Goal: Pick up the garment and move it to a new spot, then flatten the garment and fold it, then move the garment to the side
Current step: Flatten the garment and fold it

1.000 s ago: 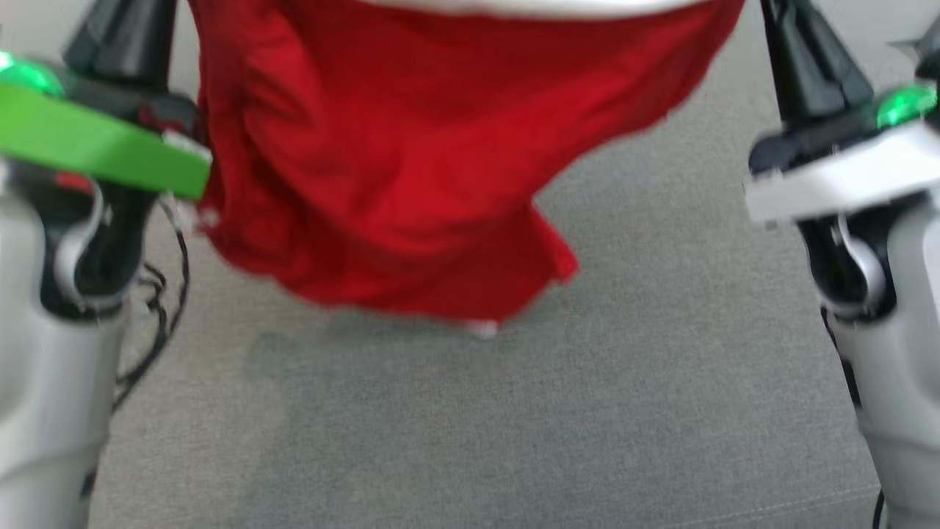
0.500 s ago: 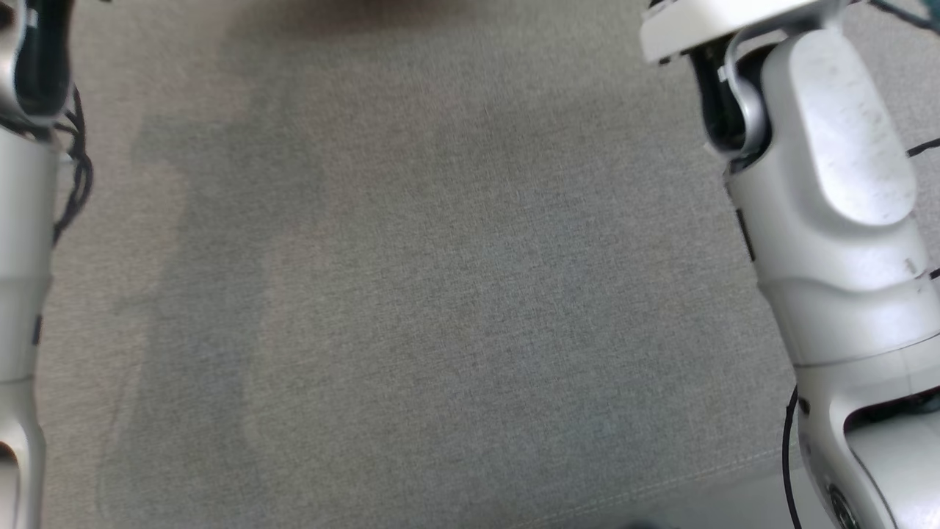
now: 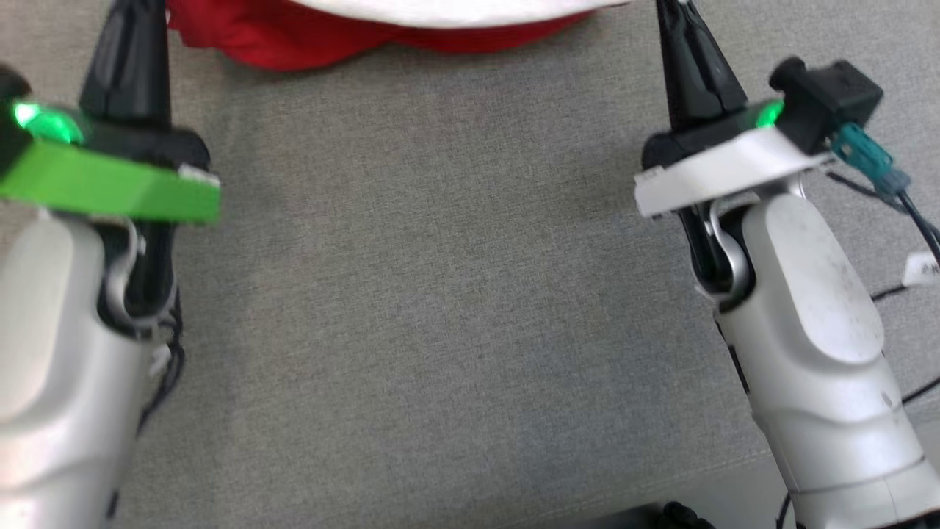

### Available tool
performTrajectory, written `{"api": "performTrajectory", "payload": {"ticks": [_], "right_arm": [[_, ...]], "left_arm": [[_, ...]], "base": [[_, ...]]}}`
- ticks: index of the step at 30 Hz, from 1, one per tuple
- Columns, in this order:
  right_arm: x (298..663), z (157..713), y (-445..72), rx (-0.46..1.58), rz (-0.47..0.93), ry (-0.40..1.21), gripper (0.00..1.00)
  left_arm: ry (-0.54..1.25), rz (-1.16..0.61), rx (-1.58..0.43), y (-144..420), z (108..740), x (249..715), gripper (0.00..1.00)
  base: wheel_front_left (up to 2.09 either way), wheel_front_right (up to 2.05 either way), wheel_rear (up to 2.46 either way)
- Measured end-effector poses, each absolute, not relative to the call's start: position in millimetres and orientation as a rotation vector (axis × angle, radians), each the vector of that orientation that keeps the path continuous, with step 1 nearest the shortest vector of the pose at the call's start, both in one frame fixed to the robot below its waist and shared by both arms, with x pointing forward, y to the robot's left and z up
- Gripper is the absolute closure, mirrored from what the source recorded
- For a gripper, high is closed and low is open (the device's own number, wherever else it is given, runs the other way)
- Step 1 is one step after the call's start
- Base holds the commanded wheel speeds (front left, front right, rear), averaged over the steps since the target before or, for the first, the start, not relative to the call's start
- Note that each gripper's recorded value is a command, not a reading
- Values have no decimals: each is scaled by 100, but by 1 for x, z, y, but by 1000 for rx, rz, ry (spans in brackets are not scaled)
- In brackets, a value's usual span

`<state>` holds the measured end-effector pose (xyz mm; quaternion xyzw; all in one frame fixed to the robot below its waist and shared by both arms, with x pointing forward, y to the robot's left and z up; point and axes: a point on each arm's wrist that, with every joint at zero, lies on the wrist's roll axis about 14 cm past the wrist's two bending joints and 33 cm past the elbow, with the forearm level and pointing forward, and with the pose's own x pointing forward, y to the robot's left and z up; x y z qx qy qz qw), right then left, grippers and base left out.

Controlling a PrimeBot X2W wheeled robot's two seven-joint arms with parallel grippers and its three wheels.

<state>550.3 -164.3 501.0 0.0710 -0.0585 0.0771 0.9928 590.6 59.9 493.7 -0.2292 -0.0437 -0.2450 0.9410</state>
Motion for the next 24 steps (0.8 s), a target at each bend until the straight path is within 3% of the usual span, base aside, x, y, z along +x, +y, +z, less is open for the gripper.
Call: {"api": "performTrajectory", "payload": {"ticks": [24], "right_arm": [[385,543,-187,180,90,-186,100]], "left_arm": [[-151,-417,-518,75,546,394,100]], "base": [[0,0,0]]}}
